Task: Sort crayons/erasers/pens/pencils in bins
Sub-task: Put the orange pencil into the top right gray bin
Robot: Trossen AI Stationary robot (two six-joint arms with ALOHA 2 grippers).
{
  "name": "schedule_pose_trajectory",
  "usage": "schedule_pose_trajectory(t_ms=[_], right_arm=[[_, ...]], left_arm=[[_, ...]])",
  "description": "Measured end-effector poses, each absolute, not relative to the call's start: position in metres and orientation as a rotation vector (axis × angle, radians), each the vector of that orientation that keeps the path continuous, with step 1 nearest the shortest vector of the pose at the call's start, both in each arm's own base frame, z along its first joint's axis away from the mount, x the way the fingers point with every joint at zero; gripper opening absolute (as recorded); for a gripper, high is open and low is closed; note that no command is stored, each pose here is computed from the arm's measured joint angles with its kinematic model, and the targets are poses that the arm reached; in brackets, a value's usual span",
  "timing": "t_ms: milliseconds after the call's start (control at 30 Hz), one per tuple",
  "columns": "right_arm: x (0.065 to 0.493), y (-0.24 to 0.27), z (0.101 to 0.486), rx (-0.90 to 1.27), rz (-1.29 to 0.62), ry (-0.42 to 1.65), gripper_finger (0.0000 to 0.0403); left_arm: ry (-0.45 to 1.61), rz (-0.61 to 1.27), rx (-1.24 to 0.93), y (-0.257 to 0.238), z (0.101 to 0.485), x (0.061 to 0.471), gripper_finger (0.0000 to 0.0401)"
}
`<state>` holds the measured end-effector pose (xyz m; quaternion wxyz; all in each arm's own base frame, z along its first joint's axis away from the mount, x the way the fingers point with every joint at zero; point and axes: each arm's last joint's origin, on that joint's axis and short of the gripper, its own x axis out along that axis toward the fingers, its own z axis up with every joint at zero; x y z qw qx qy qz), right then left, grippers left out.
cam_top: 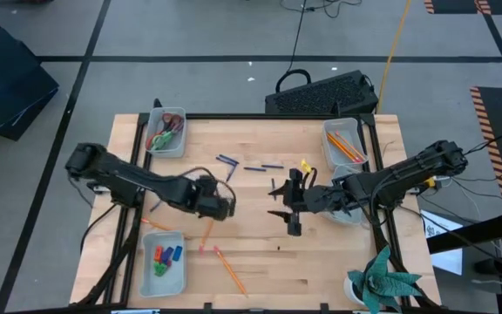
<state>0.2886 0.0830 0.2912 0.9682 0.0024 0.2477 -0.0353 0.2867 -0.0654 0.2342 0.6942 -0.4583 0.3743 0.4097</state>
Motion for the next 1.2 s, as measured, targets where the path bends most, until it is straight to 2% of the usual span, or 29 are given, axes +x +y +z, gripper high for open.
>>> schedule_pose_trajectory(t_ms=[133,267,367,433,667,800,933,1200], right_arm=[[0.297,0.077,0.291,0.110,-0.112,0.457,0.0238],[0.298,0.073,0.290,0.120,-0.130,0.466,0.0238],[0.298,0.074,0.290,0.119,-0.129,0.466,0.0238],[0.298,0.074,0.289,0.119,-0.128,0.468,0.0238],[0.298,0.072,0.289,0.116,-0.135,0.476,0.0238],[0.297,0.072,0.288,0.134,-0.140,0.478,0.0238],[0.297,0.072,0.288,0.178,-0.149,0.476,0.0238],[0.297,0.072,0.287,0.274,-0.173,0.485,0.0238]], left_arm=[[0.599,0.780,-0.948,-0.052,0.268,0.290,0.0009],[0.651,0.751,-0.921,-0.041,0.273,0.286,0.0006],[0.753,0.795,-0.862,-0.042,0.265,0.278,0.0007],[0.804,0.815,-0.825,-0.044,0.256,0.279,0.0024],[0.858,0.887,-0.668,-0.079,0.209,0.292,0.0133],[0.859,0.969,-0.627,-0.099,0.177,0.296,0.0161],[0.856,1.061,-0.615,-0.106,0.153,0.296,0.0163],[0.811,1.107,-0.578,-0.109,0.134,0.285,0.0133]])
